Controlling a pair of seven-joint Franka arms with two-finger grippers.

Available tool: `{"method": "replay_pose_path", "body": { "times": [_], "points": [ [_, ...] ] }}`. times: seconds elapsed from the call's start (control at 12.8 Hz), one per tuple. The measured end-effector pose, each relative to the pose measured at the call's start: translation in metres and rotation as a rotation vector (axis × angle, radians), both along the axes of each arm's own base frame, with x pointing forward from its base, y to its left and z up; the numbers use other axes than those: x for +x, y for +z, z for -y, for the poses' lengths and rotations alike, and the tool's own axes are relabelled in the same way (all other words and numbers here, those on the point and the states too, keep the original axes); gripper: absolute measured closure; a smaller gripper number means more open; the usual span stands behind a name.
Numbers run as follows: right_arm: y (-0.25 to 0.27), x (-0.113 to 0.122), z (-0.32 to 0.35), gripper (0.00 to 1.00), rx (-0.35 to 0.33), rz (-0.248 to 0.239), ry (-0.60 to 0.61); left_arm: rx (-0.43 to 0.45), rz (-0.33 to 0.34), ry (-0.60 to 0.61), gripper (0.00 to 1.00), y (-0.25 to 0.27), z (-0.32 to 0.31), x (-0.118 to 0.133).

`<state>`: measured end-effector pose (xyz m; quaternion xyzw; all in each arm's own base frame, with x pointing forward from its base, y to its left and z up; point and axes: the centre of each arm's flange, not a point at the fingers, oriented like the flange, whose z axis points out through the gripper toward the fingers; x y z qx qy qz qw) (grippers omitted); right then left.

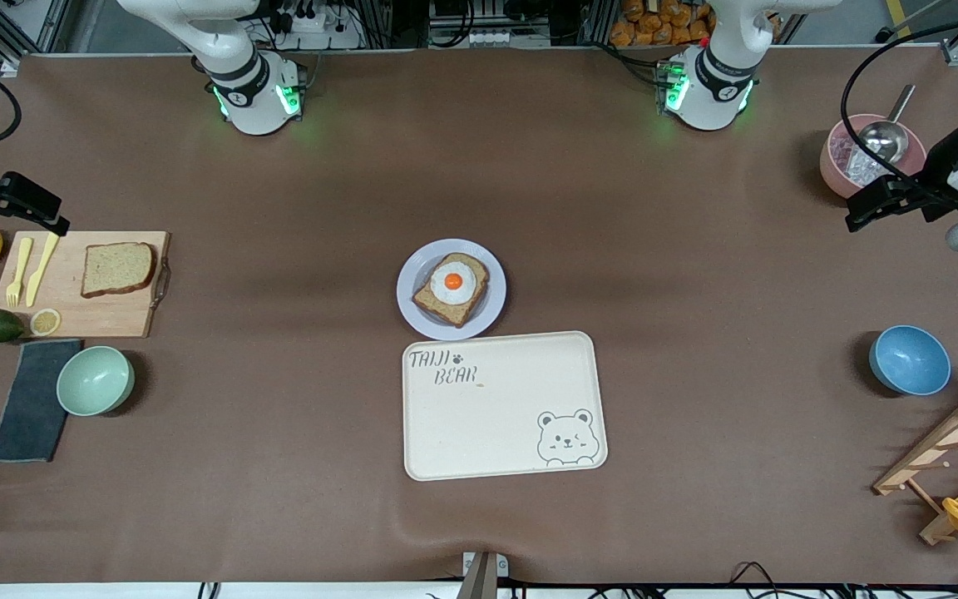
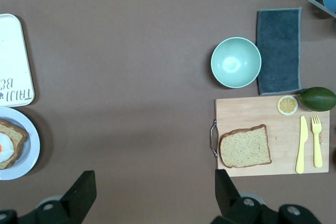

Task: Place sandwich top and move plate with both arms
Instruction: 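Reach the right gripper toward the bread slice on the cutting board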

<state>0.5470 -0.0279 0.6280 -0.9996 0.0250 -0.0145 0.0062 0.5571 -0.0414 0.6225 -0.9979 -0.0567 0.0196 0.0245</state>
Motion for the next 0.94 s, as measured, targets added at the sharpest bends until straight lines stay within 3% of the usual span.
{"method": "replay_pose_path", "body": {
  "times": [0.23,0.7,0.94],
  "points": [
    [-0.003,-0.002,-0.021,0.00,0.017,-0.026,0.031,0.001,-0.015,0.000,0.00,-0.006,0.000,0.003],
    [-0.027,0.006,-0.062,0.00,0.123,-0.085,0.051,0.001,-0.018,-0.004,0.00,-0.007,0.003,0.003],
    [-0.045,0.013,-0.079,0.00,0.133,-0.116,0.068,0.001,-0.017,-0.001,0.00,-0.006,0.001,0.003]
  ]
}}
